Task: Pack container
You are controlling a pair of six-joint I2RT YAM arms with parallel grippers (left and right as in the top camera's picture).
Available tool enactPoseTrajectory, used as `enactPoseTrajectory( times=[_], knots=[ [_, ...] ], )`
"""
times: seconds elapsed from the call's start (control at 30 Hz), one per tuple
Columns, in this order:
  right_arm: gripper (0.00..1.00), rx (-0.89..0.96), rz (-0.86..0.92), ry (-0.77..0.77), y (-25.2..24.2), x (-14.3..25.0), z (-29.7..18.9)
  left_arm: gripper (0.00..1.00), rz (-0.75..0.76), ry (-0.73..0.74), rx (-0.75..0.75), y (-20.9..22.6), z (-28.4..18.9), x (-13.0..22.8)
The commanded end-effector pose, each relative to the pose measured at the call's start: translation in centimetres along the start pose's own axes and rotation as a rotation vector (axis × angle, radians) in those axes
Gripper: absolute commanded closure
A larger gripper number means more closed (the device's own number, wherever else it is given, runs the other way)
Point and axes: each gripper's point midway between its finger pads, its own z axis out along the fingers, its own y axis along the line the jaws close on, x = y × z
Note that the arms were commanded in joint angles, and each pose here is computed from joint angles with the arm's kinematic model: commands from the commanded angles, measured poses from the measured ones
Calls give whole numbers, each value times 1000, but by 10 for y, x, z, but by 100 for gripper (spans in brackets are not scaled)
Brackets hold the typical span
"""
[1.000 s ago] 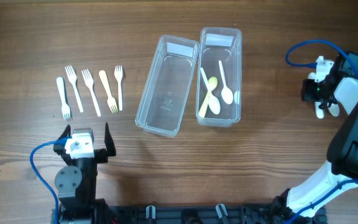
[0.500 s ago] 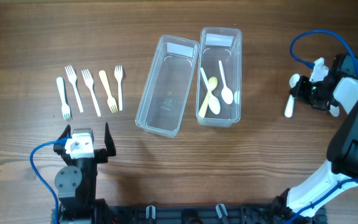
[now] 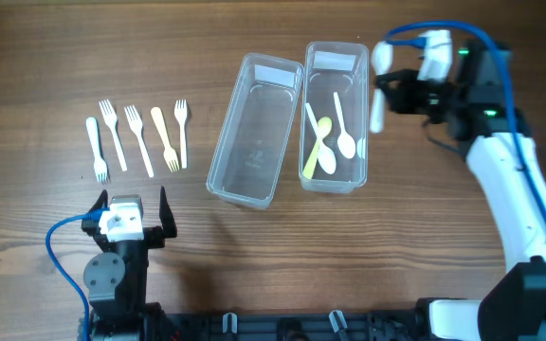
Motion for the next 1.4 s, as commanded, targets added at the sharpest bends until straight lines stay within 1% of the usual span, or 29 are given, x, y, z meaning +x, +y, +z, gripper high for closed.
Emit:
enactPoseTrajectory(
  times=[0.0, 0.07, 0.1, 0.13, 0.17, 0.2, 0.27, 0.33, 0.4, 0.47, 0.53, 0.6, 0.7, 0.77, 0.87, 0.93, 1.07, 1.3, 1.33, 1.37],
  knots=[
    [96, 126, 3, 42, 2, 17, 31, 0, 18, -4, -2, 0, 1, 1],
    [96, 139, -17, 63, 7, 25, 42, 0, 18, -4, -2, 0, 1, 1],
    [90, 130, -26, 70, 10, 28, 48, 0, 18, -4, -2, 0, 1, 1],
    [53, 128, -28, 72, 12, 29, 49, 0, 18, -4, -2, 0, 1, 1],
    [46, 125, -29, 69, 13, 28, 48, 0, 18, -4, -2, 0, 1, 1],
    [43, 118, -29, 66, 14, 27, 46, 0, 18, -4, -2, 0, 1, 1],
    [34, 122, -33, 47, 11, 21, 40, 0, 18, -4, -2, 0, 1, 1],
    [31, 143, -78, 28, 3, 13, 29, 0, 18, -4, -2, 0, 1, 1],
    [29, 238, -102, 14, -21, 7, 9, 0, 18, -4, -2, 0, 1, 1],
    [28, 435, -118, 9, -67, 3, -24, 0, 18, -4, -2, 0, 1, 1],
    [23, 624, -142, 36, -108, 4, -55, 0, 18, -4, -2, 0, 1, 1],
    [19, 842, -153, 107, -155, 14, -94, 0, 18, -4, -2, 0, 1, 1],
    [16, 969, -124, 159, -192, 23, -125, 0, 18, -4, -2, 0, 1, 1],
    [16, 959, -81, 159, -207, 27, -131, 0, 18, -4, -2, 0, 1, 1],
    [21, 969, -116, 226, -235, 36, -141, 0, 18, -4, -2, 0, 1, 1],
    [21, 982, -92, 233, -251, 41, -145, 0, 18, -4, -2, 0, 1, 1],
    [15, 991, -97, 279, -277, 51, -142, 0, 18, -4, -2, 0, 1, 1],
    [14, 923, -23, 324, -317, 81, -115, 0, 18, -4, -2, 0, 1, 1],
    [13, 904, -27, 334, -320, 85, -109, 0, 18, -4, -2, 0, 1, 1],
    [9, 879, -36, 343, -321, 88, -103, 0, 18, -4, -2, 0, 1, 1]
  ],
)
